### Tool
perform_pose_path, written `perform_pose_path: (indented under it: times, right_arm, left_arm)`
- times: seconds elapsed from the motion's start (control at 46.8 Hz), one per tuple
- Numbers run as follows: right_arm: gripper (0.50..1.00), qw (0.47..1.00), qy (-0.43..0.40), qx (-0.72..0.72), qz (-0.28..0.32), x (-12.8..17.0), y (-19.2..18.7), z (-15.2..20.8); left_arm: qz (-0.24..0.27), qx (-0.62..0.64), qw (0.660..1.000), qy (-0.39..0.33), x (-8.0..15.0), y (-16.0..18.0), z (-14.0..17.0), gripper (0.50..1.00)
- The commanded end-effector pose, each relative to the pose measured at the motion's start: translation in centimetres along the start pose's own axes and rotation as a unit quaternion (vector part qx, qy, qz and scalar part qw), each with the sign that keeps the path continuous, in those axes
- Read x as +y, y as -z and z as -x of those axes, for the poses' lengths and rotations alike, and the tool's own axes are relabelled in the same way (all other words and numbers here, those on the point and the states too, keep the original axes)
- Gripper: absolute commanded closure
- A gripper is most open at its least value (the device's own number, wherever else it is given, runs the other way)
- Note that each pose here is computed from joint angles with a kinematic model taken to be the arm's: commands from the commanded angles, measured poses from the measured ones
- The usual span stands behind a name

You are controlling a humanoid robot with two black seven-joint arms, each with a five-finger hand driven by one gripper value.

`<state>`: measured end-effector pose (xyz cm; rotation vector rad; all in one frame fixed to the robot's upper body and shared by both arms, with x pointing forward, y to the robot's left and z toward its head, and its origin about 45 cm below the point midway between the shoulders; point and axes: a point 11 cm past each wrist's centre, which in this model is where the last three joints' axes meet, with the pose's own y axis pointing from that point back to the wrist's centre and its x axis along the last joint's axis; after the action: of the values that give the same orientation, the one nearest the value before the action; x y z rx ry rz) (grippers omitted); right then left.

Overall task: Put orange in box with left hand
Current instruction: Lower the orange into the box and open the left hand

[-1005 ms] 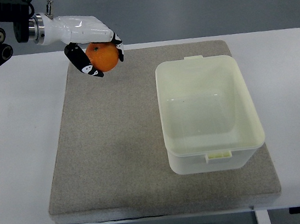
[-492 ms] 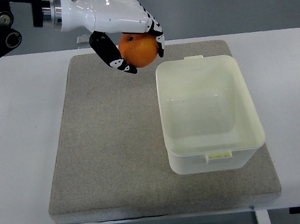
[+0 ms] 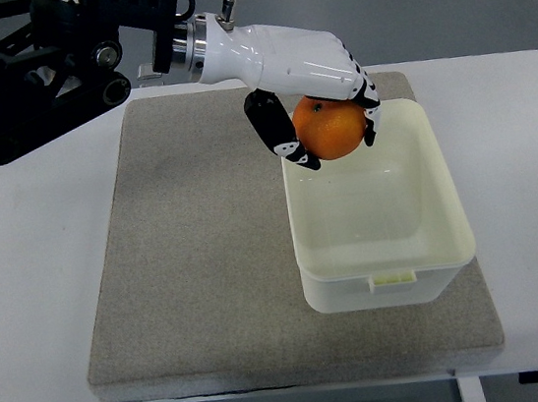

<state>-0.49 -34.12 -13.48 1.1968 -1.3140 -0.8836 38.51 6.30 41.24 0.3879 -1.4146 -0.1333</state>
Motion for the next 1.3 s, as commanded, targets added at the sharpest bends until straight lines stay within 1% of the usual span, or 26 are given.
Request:
perform_pose_path:
  times: [0.0, 0.107, 0.235, 0.428, 0.492, 0.791, 0.834, 0.856, 0.898, 0.984, 1.027, 1.07, 1.091, 1.134, 1.219, 1.283]
  right_arm:
    - [0.568, 1.000, 0.000, 0.000, 0.000, 0.0, 0.0, 0.0]
    - [0.568, 1.000, 0.000, 0.000, 0.000, 0.0, 0.0, 0.0]
    - [0.568, 1.000, 0.000, 0.000, 0.000, 0.0, 0.0, 0.0]
    - [0.568, 1.000, 0.000, 0.000, 0.000, 0.0, 0.0, 0.0]
    - [0.568, 1.000, 0.000, 0.000, 0.000, 0.0, 0.0, 0.0]
    - [0.568, 1.000, 0.000, 0.000, 0.000, 0.0, 0.0, 0.0]
    - [0.568, 1.000, 0.000, 0.000, 0.000, 0.0, 0.0, 0.0]
    - [0.568, 1.000, 0.000, 0.000, 0.000, 0.0, 0.0, 0.0]
    - [0.568, 1.000, 0.000, 0.000, 0.000, 0.0, 0.0, 0.0]
    - [0.568, 1.000, 0.000, 0.000, 0.000, 0.0, 0.0, 0.0]
    - [0.568, 1.000, 0.000, 0.000, 0.000, 0.0, 0.0, 0.0]
    - [0.568, 1.000, 0.000, 0.000, 0.000, 0.0, 0.0, 0.0]
    - [0.568, 1.000, 0.000, 0.000, 0.000, 0.0, 0.0, 0.0]
    - [0.568, 1.000, 0.000, 0.000, 0.000, 0.0, 0.0, 0.0]
    - [0.568, 1.000, 0.000, 0.000, 0.000, 0.0, 0.0, 0.0]
    - [0.568, 1.000, 0.000, 0.000, 0.000, 0.0, 0.0, 0.0]
  left_arm:
    - [-0.001, 0.002, 1.000, 0.001, 0.0, 0.1, 0.2, 1.000]
    - [-0.001, 0.002, 1.000, 0.001, 0.0, 0.1, 0.2, 1.000]
    - [0.001, 0.003, 1.000, 0.003, -0.6, 0.1, 0.3, 1.000]
    - [0.003, 0.023, 1.000, 0.010, -2.1, 0.6, 2.0, 1.000]
    - [0.004, 0.028, 1.000, 0.012, -2.2, 0.6, 2.5, 1.000]
    - [0.005, 0.039, 0.999, 0.007, -2.2, 0.7, 2.8, 1.000]
    - [0.005, 0.042, 0.999, 0.008, -2.2, 0.7, 3.1, 0.973]
    - [0.005, 0.043, 0.999, 0.008, -2.2, 0.7, 3.2, 0.941]
    - [0.005, 0.043, 0.999, 0.010, -2.3, 0.7, 3.3, 0.853]
    - [0.006, 0.045, 0.999, 0.009, -2.3, 0.7, 3.3, 0.759]
    - [0.006, 0.045, 0.999, 0.010, -2.3, 0.7, 3.4, 0.735]
    - [0.006, 0.046, 0.999, 0.011, -2.3, 0.7, 3.4, 0.724]
    - [0.006, 0.046, 0.999, 0.011, -2.3, 0.7, 3.4, 0.705]
    - [0.006, 0.046, 0.999, 0.011, -2.3, 0.7, 3.5, 0.650]
    - [0.006, 0.047, 0.999, 0.009, -2.2, 0.7, 3.3, 0.643]
    - [0.005, 0.047, 0.999, 0.005, -2.1, 0.8, 3.2, 0.624]
